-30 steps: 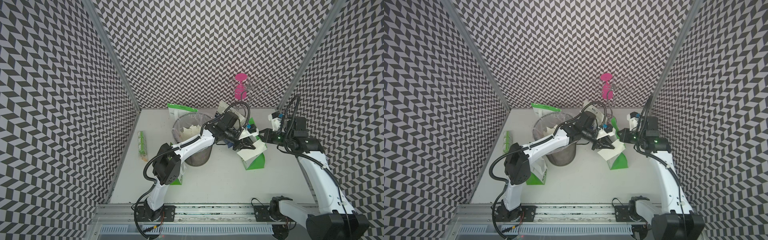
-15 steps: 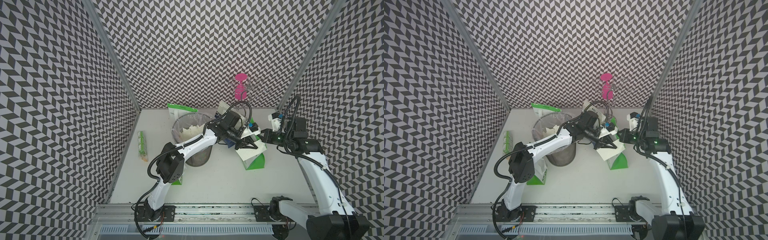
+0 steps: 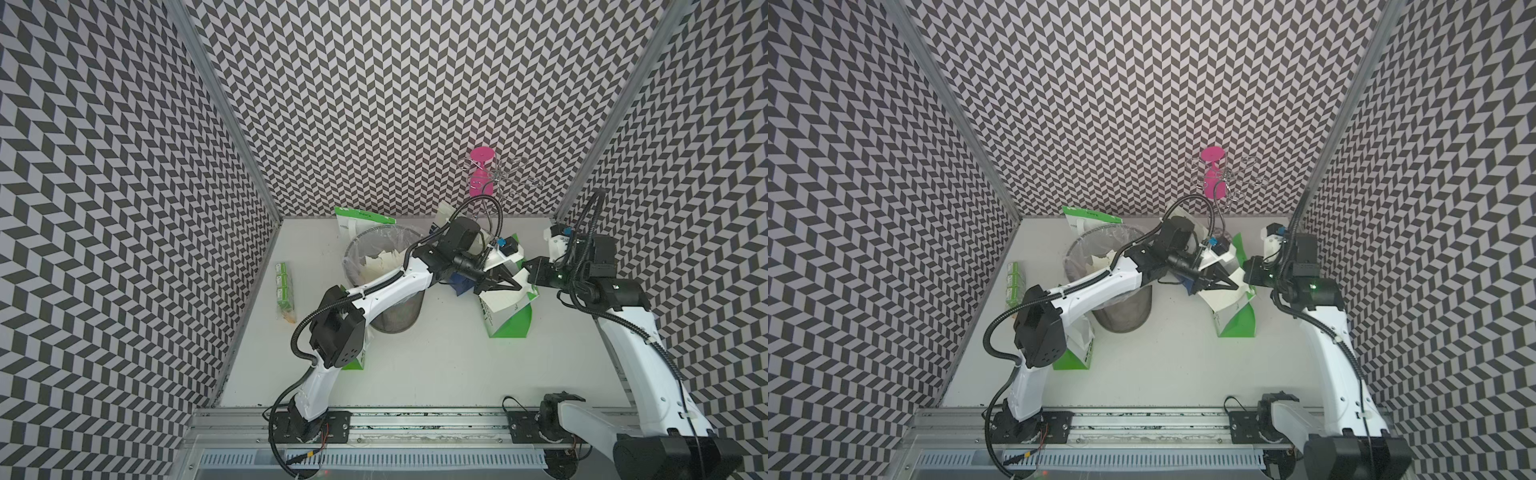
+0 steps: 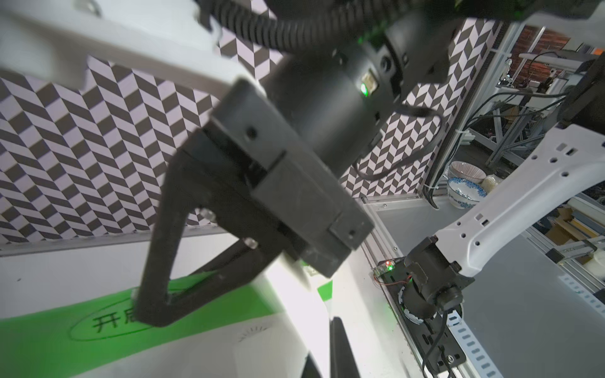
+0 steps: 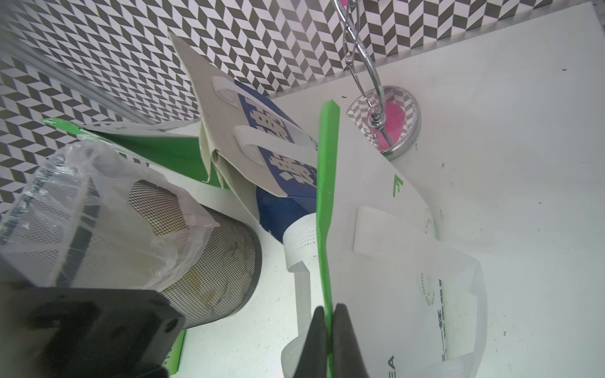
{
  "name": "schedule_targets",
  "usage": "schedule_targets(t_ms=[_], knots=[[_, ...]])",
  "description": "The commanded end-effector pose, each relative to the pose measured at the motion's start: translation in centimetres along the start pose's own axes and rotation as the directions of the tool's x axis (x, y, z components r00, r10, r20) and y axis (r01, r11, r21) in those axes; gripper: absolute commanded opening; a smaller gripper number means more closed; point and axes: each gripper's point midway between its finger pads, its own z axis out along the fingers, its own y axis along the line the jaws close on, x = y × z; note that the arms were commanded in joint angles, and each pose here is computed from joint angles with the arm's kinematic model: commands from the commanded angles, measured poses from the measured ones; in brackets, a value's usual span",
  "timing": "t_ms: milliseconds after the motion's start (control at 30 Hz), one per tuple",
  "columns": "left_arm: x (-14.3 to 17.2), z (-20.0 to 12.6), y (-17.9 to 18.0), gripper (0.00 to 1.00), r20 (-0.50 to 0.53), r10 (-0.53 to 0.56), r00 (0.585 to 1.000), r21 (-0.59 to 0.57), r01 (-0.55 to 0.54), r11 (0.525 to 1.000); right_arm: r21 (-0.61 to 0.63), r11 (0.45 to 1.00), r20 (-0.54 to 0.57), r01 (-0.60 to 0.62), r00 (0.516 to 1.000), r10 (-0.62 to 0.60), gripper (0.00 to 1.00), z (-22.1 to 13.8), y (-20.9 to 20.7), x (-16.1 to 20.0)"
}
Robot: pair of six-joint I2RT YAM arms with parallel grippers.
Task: Shred takeout receipts and throw away
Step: Tear off the takeout receipt from the takeout bag, then move the takeout bag to the center of the board.
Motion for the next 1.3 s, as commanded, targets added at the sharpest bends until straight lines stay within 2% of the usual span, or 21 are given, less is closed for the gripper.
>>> schedule_targets(t_ms=[0, 133, 267, 533, 600, 767, 1033, 1067, 1167, 1267], knots=[[-5.0, -1.9, -1.0, 0.00, 0.092, 0.099, 0.991, -0.028, -0.096, 0.995, 0.100, 0.995, 0.000, 0.009, 1.000, -0.009, 0.00, -0.6, -1.6, 0.1], [-5.4, -2.5, -1.7, 0.00, 0.082, 0.091, 0.992, -0.026, -0.089, 0.996, 0.143, 0.990, 0.035, -0.001, 0.999, -0.004, 0.00, -1.1, -2.0, -1.0], [-5.8, -3.2, -1.2, 0.00, 0.065, 0.076, 0.995, -0.090, -0.070, 0.994, 0.160, 0.987, 0.095, -0.011, 0.995, -0.004, 0.00, -1.8, -2.0, -2.7], [-8.0, -5.8, -2.1, 0.00, 0.076, 0.063, 0.995, -0.161, -0.050, 0.986, 0.297, 0.955, 0.177, 0.022, 0.981, -0.078, 0.00, -2.8, -3.7, -6.8], [-8.5, -6.7, -2.2, 0.00, 0.082, 0.048, 0.996, -0.184, -0.032, 0.982, 0.295, 0.955, 0.190, 0.023, 0.978, -0.083, 0.00, -2.2, -4.0, -8.0], [-9.6, -9.5, -2.0, 0.00, 0.105, 0.013, 0.994, -0.255, 0.014, 0.967, 0.203, 0.977, 0.172, 0.063, 0.980, -0.099, 0.00, 0.9, -3.3, -10.6], [-10.5, -13.2, -1.2, 0.00, 0.123, -0.016, 0.992, -0.328, 0.056, 0.943, 0.217, 0.974, 0.174, 0.070, 0.979, -0.109, 0.00, 4.8, -5.0, -14.5], [-10.5, -13.5, -1.1, 0.00, 0.125, -0.017, 0.992, -0.334, 0.059, 0.941, 0.222, 0.973, 0.174, 0.069, 0.979, -0.109, 0.02, 5.1, -5.2, -14.7], [-10.6, -14.5, -0.6, 0.00, 0.131, -0.027, 0.991, -0.358, 0.073, 0.931, 0.236, 0.968, 0.159, 0.081, 0.980, -0.120, 0.28, 5.8, -5.8, -15.3], [-10.4, -15.3, -0.2, 0.00, 0.132, -0.043, 0.990, -0.378, 0.090, 0.921, 0.231, 0.968, 0.151, 0.099, 0.979, -0.137, 0.41, 5.7, -5.6, -15.4]])
